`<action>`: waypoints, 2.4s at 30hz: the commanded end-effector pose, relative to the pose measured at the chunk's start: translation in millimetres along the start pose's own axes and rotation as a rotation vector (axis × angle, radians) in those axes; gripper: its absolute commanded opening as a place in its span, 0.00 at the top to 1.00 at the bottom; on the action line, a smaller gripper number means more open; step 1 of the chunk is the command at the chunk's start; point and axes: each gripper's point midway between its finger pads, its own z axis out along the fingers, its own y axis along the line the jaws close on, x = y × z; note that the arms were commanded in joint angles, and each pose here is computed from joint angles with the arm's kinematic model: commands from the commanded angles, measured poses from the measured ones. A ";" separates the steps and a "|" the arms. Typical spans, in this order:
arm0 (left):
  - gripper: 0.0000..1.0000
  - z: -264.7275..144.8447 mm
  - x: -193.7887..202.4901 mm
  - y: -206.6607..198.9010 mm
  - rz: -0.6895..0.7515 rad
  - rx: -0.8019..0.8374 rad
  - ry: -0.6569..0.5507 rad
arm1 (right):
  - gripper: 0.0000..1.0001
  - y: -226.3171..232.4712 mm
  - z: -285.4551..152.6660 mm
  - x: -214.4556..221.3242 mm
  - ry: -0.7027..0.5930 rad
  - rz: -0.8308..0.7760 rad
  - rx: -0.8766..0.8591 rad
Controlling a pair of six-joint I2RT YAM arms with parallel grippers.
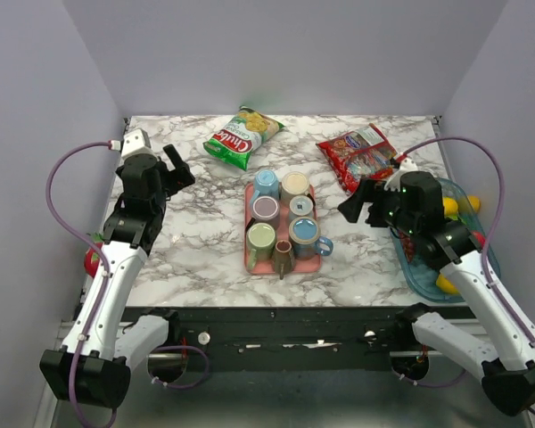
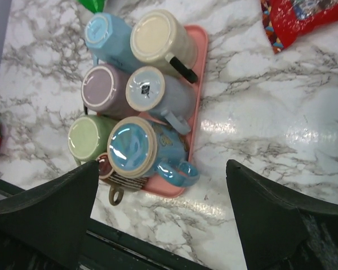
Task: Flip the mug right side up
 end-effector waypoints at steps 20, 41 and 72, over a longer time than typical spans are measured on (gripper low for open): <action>0.01 -15.5 74.7 -7.2 -0.012 0.133 0.248 | 0.28 83.0 32.0 158.8 0.162 -0.072 0.416; 0.01 -23.1 75.7 3.0 0.010 0.121 0.205 | 0.40 114.8 80.2 223.3 0.297 -0.155 0.368; 0.01 -18.8 82.0 8.4 0.028 0.097 0.222 | 0.70 94.0 97.3 227.3 0.231 -0.183 0.474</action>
